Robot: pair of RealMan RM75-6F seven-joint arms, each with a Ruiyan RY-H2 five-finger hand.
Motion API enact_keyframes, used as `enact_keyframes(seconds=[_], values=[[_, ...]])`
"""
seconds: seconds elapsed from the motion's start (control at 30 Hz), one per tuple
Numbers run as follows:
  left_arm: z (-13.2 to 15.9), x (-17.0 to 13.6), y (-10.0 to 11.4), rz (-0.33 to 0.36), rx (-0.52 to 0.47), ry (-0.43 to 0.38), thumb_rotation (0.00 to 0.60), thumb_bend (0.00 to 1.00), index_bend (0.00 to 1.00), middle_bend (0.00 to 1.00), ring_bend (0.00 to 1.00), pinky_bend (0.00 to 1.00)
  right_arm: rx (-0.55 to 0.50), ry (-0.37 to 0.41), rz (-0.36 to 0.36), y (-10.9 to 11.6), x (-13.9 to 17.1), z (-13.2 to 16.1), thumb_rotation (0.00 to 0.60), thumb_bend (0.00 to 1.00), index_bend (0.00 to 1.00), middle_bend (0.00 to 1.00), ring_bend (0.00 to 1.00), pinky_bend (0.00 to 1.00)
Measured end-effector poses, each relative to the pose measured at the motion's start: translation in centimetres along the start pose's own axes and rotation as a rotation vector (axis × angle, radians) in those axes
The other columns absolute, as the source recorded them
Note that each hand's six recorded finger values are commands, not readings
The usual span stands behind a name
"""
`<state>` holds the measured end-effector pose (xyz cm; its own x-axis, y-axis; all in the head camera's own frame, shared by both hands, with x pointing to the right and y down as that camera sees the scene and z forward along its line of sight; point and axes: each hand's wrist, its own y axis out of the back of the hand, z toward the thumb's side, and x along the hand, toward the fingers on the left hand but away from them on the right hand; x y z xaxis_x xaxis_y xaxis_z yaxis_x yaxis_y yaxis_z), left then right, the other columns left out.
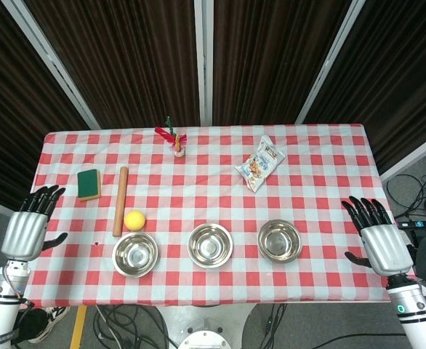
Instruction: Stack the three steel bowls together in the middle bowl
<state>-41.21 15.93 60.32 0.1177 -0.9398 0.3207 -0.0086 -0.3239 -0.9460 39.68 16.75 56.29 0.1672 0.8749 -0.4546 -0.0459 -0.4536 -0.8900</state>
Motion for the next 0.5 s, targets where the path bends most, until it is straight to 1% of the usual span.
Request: enact_keyframes(seconds=[0.37,0.5], values=[[0.06,-0.27,0.07,-0.01,-0.001,-0.004,0.6,0.04,0.17,0.22,0.14,0.2,-0.005,0.004,-0.004,0.23,-0.12,0.31,0.6,0.03,0.0,0.04,0.0,0.0],[-0.06,-0.34,0.24,-0.014,-0.002,0.0,0.6,0.04,0.17,0.22,0.14,0.2,-0.004,0.007,0.006,-0.01,-0.12,0.43,0.6,0.03,0.0,0.04,0.0,0.0]])
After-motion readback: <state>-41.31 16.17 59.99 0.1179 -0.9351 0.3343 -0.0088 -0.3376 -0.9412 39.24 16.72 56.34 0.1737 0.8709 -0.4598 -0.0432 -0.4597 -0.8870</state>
